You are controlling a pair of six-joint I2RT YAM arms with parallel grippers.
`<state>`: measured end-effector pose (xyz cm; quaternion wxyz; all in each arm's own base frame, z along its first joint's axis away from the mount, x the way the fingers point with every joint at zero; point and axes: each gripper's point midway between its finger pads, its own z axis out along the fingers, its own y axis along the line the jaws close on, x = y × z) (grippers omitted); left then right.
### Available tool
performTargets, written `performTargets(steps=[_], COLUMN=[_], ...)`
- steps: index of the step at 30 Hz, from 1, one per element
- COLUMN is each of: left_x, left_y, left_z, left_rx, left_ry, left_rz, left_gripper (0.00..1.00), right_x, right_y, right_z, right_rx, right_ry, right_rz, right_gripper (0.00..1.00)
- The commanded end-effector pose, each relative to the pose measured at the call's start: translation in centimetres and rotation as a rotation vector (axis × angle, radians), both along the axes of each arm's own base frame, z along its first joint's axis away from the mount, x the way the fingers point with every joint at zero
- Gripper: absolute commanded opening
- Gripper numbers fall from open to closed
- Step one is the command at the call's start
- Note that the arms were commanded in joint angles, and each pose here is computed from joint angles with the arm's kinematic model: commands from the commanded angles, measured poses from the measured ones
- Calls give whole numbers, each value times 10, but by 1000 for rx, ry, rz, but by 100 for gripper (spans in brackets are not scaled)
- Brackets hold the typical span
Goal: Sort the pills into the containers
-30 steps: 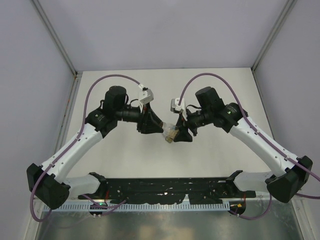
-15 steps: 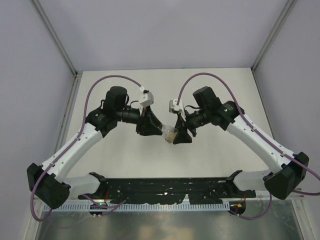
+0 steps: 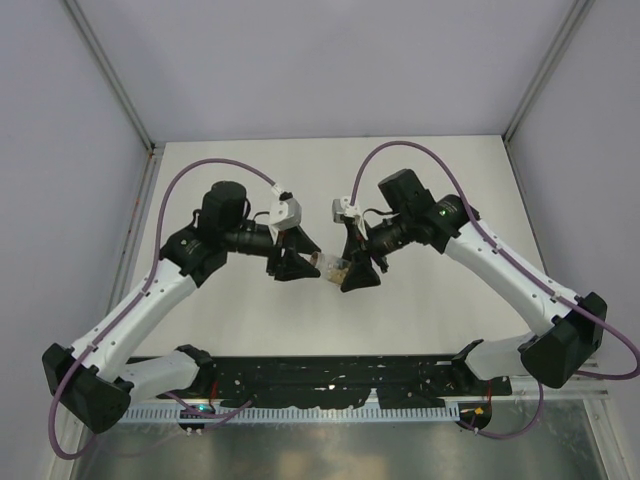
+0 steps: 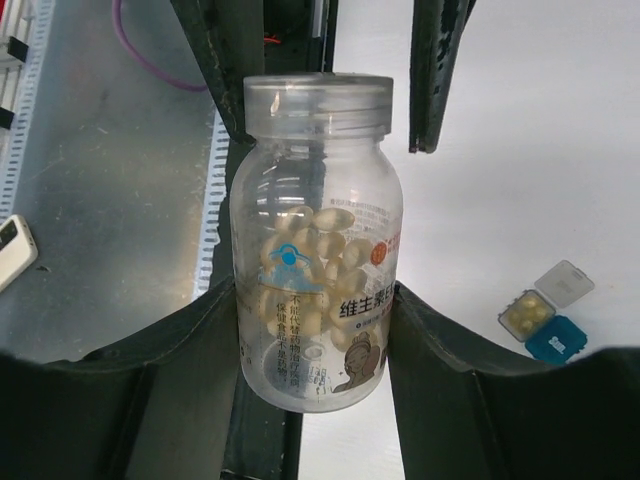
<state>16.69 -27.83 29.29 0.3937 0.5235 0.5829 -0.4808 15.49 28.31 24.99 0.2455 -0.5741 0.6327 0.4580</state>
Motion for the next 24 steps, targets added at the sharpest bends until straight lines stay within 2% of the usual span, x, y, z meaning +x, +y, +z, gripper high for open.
performTargets(steps=[1, 3, 6, 8, 9, 20, 24], left_x=[16, 20, 25, 25, 24, 24, 34], left_y=[-4, -2, 2, 3, 3, 16, 21], left_z=[-3, 0, 5, 9, 12, 34, 45], left_rx=[19, 25, 23, 16, 11, 1, -6], left_ry=[-79, -85, -86, -84, -87, -63, -18], left_rz=[58, 85, 123, 129, 132, 209, 294], left_gripper=[56, 63, 80, 95, 99, 100, 99], right_x=[-2, 2, 7, 11, 12, 31, 41], right_y=[20, 19, 18, 17, 16, 12, 9], right_z=[51, 47, 44, 42, 39, 25, 18], right_rx=[184, 174, 162, 153, 144, 88, 59], right_ry=[-129, -144, -168, -185, -187, -243, -275], right_rz=[91, 69, 37, 19, 10, -87, -136], right_gripper=[6, 6, 6, 6, 6, 6, 6])
